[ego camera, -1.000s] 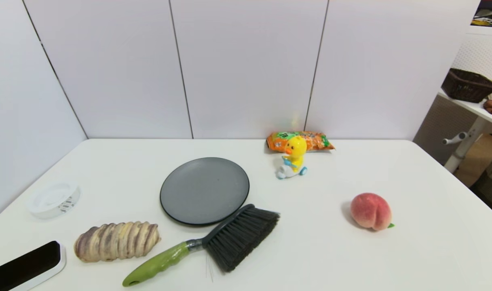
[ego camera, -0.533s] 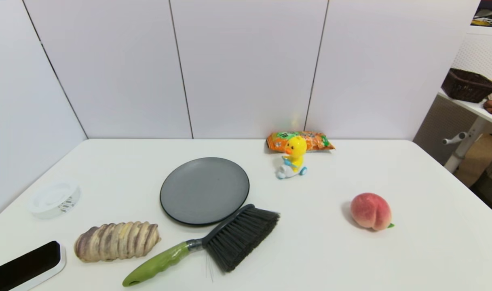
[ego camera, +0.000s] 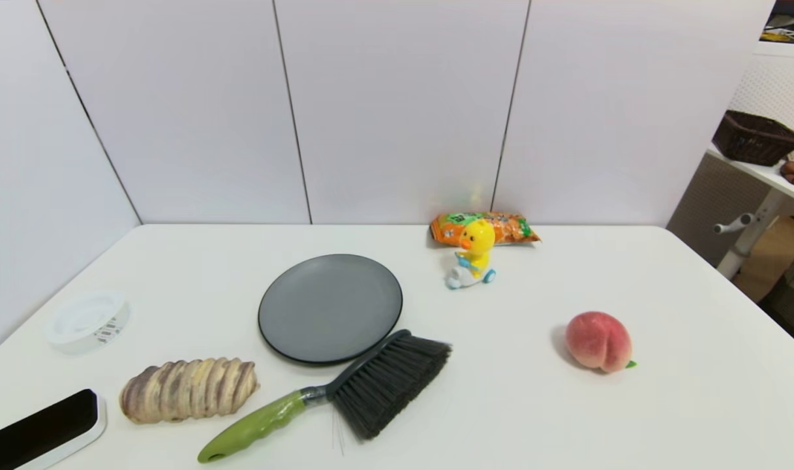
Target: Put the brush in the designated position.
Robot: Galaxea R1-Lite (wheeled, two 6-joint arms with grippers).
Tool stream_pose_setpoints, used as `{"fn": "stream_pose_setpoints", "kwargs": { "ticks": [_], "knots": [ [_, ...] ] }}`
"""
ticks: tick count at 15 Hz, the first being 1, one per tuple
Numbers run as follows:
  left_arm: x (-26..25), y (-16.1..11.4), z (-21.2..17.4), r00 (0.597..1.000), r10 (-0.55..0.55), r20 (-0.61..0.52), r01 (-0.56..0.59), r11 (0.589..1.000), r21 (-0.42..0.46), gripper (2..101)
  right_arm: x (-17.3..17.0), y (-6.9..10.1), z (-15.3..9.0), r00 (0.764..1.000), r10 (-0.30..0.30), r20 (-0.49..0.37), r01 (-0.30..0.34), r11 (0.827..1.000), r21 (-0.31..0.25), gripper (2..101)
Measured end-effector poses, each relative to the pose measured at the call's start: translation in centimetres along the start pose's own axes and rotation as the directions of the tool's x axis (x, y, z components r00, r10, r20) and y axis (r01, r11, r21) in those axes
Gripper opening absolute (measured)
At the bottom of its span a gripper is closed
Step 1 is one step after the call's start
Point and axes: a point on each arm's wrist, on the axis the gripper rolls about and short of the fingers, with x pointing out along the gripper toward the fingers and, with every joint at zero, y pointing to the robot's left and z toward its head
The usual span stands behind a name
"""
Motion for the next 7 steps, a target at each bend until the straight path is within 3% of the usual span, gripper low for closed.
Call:
{"fn": "stream_pose_setpoints", "kwargs": {
  "ticks": [7],
  "knots": [
    [0.0,0.0,0.0,1.0,0.0,0.0,0.0,1.0,0.0,97.8,0.0,0.0,0.0,1.0,-0.001,0.0,0.001,1.0,0.006,98.0]
  ]
}}
